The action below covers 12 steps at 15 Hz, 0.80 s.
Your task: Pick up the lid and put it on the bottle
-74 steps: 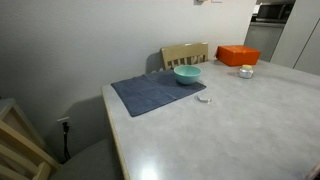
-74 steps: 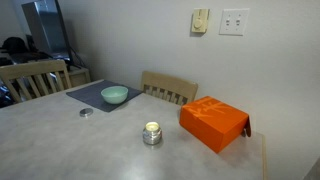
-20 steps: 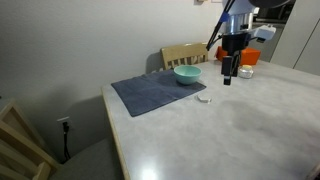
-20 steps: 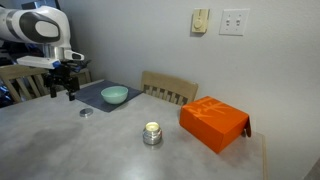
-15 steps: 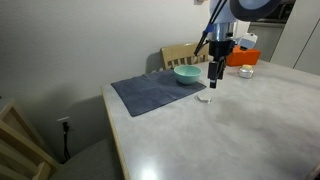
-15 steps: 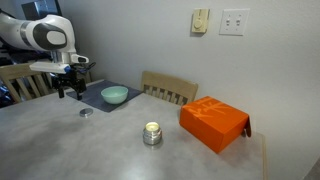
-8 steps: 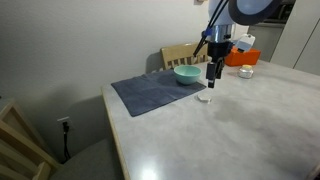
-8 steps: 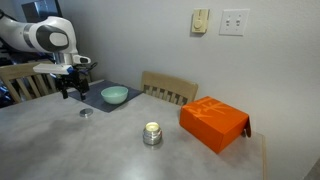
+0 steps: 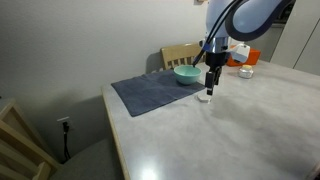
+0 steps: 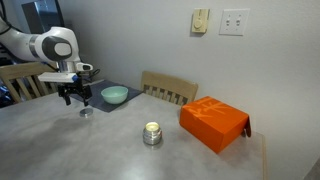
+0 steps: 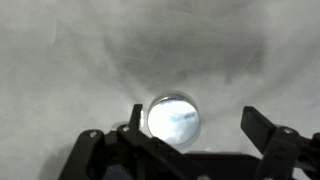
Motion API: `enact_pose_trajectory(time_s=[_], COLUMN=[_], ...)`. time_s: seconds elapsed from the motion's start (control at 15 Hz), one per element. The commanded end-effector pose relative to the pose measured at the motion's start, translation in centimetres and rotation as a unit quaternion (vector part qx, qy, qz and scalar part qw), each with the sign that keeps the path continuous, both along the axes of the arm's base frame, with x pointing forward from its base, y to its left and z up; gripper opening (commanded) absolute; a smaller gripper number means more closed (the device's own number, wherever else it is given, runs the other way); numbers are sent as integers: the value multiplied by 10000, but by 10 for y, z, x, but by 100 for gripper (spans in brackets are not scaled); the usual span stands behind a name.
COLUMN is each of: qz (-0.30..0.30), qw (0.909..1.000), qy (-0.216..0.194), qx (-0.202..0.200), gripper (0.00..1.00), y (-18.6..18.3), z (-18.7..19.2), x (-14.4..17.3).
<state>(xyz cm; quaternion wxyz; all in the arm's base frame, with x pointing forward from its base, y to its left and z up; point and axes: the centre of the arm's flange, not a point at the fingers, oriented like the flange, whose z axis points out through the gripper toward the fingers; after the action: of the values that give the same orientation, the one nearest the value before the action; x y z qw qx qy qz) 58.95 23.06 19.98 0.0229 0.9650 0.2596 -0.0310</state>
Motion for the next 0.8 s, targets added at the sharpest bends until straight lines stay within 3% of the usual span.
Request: enact_pose_trajectory(time_s=[0.0,0.73], qz=[347,892], qw=[9991,9954], qy=[137,280], qx=[202,200], gripper=[100,100], y=[5,6], z=[-5,-22], x=[9,32])
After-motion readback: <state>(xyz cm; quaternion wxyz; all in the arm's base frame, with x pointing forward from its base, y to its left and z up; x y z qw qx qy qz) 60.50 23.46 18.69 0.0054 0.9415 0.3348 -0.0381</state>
